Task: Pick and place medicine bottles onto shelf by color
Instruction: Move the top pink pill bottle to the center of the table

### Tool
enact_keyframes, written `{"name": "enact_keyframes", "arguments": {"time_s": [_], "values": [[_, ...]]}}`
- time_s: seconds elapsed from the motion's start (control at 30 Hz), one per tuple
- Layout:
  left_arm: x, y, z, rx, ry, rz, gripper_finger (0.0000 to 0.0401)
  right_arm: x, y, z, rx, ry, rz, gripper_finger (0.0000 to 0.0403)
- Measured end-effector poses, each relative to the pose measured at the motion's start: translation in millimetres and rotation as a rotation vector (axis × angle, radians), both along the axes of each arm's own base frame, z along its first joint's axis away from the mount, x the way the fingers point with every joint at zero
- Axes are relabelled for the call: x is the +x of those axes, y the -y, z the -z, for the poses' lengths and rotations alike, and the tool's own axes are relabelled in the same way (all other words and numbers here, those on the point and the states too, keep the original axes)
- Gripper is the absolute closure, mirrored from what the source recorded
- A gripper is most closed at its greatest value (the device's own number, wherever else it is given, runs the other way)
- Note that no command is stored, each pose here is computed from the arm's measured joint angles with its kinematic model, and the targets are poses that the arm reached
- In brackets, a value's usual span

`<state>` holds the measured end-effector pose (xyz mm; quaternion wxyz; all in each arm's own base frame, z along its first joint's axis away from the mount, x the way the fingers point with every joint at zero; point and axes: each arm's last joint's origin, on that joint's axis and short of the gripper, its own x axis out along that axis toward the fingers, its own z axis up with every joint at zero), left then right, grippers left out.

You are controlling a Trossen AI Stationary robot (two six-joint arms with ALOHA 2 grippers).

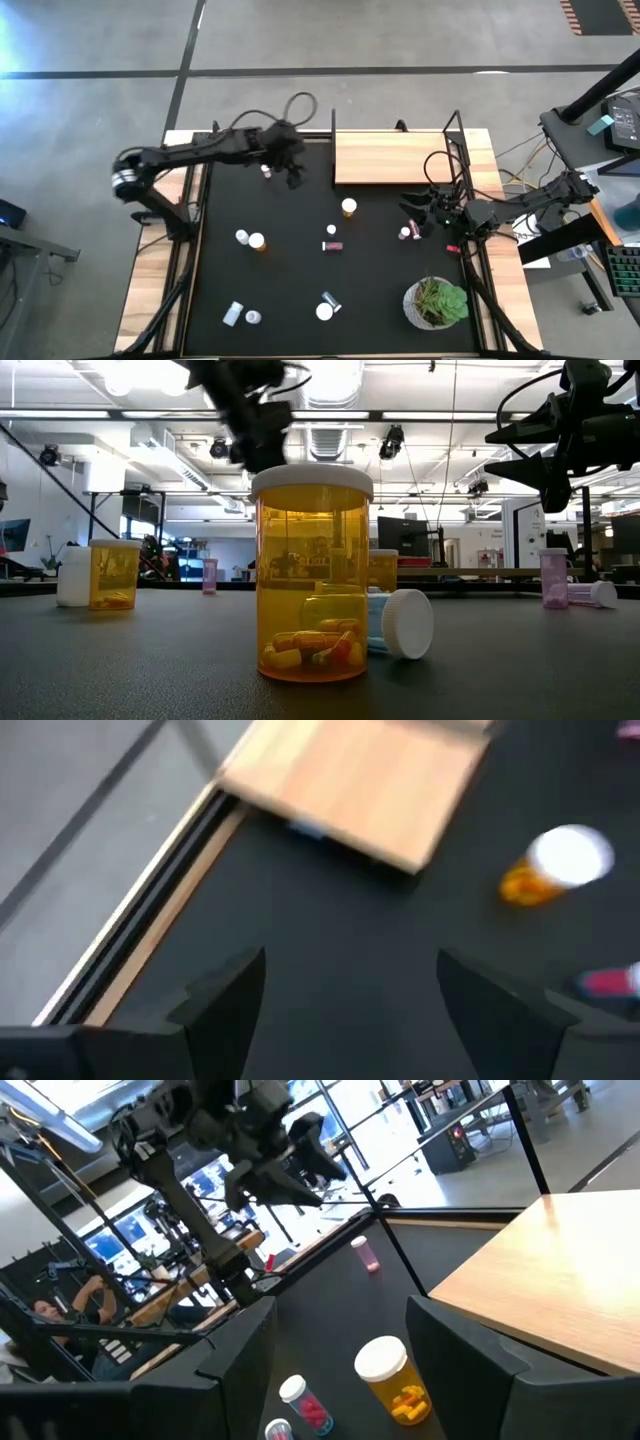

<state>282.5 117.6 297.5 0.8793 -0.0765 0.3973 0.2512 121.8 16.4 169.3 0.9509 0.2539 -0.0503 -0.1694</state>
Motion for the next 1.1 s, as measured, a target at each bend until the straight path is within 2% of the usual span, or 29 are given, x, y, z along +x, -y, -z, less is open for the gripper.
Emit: {"name": "enact_keyframes", "arguments": {"time_s": [0.2, 0.37, 0.63, 1.1], "values": [[-47.1, 4.9, 32.1, -0.035, 0.012, -0.196, 0.0124, 0.0, 0.1, 0.0, 0.0, 0.0, 0.0, 0.0188], [-67.9, 5.8, 60.7, -0.045, 0.044, -0.323, 0.0124, 0.0, 0.0, 0.0, 0.0, 0.0, 0.0, 0.0188], [-77.4, -2.7, 94.3, -0.032, 0.078, -0.413, 0.0124, 0.0, 0.0, 0.0, 0.0, 0.0, 0.0, 0.0188], [-78.0, -13.5, 121.1, -0.049, 0.048, -0.447, 0.0124, 0.0, 0.0, -0.1, 0.0, 0.001, 0.001, 0.0188]]}}
